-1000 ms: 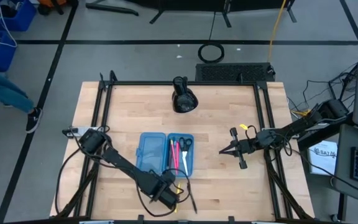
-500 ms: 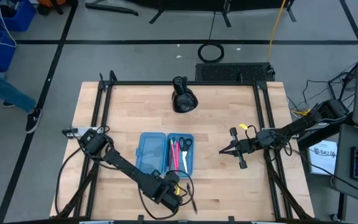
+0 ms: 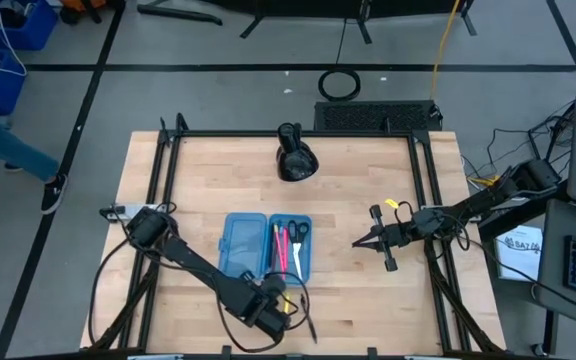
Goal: Pick & place school supplies into a supply box
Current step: Put the left black pen into the blue supply box
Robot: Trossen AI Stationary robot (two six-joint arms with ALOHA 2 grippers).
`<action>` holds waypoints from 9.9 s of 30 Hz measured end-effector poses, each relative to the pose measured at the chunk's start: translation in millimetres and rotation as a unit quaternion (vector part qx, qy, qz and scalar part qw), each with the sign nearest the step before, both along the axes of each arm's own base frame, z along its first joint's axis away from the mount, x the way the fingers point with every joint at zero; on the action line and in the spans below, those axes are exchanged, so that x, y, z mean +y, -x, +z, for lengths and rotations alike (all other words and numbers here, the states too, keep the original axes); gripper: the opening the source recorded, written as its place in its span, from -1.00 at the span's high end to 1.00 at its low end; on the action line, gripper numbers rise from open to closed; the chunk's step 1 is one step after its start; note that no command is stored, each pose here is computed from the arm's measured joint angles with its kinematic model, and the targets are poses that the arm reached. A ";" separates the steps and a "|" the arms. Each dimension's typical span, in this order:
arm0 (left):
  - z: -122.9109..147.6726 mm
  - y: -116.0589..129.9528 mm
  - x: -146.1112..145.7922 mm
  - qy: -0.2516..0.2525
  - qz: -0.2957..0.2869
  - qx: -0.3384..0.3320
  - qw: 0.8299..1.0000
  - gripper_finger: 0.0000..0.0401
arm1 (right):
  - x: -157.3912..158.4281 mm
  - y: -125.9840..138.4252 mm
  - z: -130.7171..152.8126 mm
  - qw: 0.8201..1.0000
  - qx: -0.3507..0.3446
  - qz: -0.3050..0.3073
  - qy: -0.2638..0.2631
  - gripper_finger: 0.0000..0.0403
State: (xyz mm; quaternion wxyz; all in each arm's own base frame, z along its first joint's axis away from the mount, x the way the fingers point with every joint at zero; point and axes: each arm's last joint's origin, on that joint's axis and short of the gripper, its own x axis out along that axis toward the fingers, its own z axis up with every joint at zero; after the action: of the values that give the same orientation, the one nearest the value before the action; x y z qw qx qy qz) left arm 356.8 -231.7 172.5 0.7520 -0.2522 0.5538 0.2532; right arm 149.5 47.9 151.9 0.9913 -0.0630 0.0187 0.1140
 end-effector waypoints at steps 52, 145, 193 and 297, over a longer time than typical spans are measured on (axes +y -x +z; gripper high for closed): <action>-1.0 175.5 105.8 -0.173 -0.438 -0.479 0.741 0.95 | 195.2 -99.9 113.3 0.948 0.291 -0.053 -0.114 1.00; -24.4 183.5 110.1 -0.153 -0.506 -0.366 0.766 0.85 | 162.0 -179.9 -57.8 0.572 0.642 -0.413 -0.299 0.55; -24.5 183.6 110.2 -0.113 -0.465 -0.371 0.796 0.85 | 150.9 -118.9 -49.4 0.584 0.712 -0.382 0.079 0.67; -25.4 184.4 109.5 -0.127 -0.483 -0.366 0.785 0.85 | 88.4 -76.8 -16.6 0.674 0.570 -0.362 -0.301 0.76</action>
State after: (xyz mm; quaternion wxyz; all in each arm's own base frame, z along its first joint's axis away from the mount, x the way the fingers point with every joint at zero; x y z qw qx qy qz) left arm 172.4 -122.3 147.2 0.9475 0.0729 0.2492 -0.1865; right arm 226.3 136.3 135.3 0.7175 0.3273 0.5659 -0.2406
